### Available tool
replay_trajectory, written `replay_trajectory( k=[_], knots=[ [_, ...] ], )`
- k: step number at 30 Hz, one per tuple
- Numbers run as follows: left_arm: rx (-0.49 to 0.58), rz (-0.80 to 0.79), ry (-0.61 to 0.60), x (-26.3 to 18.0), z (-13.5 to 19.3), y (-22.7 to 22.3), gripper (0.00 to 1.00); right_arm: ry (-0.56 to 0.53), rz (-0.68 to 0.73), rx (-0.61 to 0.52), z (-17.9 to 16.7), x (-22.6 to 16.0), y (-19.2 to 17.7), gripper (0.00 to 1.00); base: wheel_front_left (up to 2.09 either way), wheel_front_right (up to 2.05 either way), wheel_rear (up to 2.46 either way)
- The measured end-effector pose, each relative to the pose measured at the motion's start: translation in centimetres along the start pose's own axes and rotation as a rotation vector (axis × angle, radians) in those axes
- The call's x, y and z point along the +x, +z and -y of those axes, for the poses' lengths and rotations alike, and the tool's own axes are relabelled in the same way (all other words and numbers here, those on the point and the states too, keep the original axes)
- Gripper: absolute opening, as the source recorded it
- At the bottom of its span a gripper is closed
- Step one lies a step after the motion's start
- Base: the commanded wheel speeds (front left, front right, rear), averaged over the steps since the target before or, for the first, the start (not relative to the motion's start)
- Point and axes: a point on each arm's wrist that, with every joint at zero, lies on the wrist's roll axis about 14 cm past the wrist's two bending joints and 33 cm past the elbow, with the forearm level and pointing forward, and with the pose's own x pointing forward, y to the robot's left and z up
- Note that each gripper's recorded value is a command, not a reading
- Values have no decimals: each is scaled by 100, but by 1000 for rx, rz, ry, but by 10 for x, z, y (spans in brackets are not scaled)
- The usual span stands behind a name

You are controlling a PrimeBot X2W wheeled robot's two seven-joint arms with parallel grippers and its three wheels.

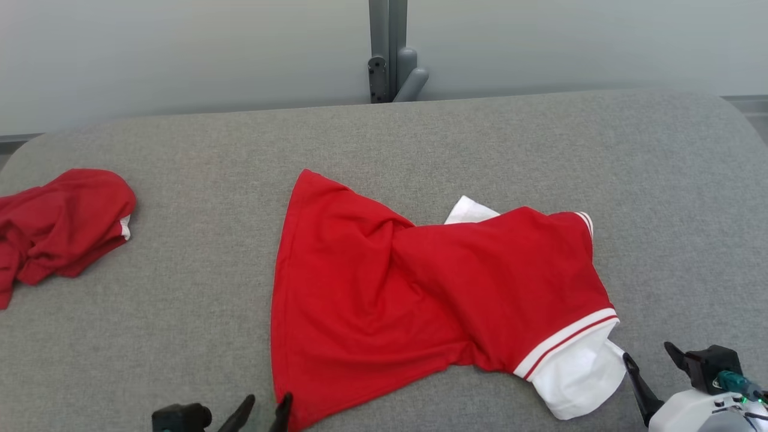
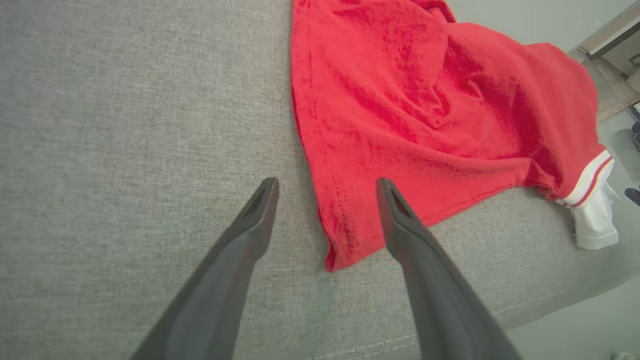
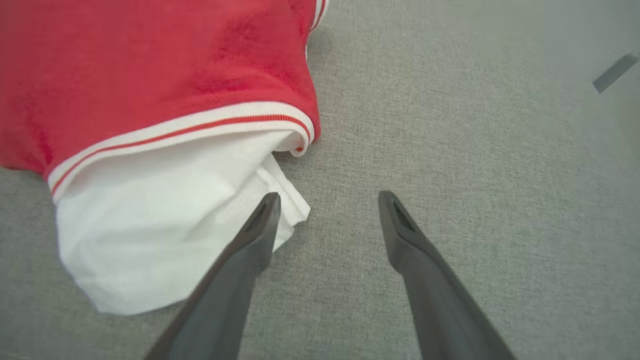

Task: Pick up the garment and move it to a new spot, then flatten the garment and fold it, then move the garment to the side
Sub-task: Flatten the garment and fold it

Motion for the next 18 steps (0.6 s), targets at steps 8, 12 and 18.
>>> replay_trajectory(
  k=[8,12,18],
  knots=[
    [-36,-213,5,1,0,-39,100,71,-122,17,-18,18,-15,100,0,0,0],
    [-46,-260,20,2,-3,-49,100,101,-178,12,-25,23,-26,100,0,0,0],
    [-68,-287,24,5,-4,-54,100,111,-198,4,-25,30,-29,100,0,0,0]
  ],
)
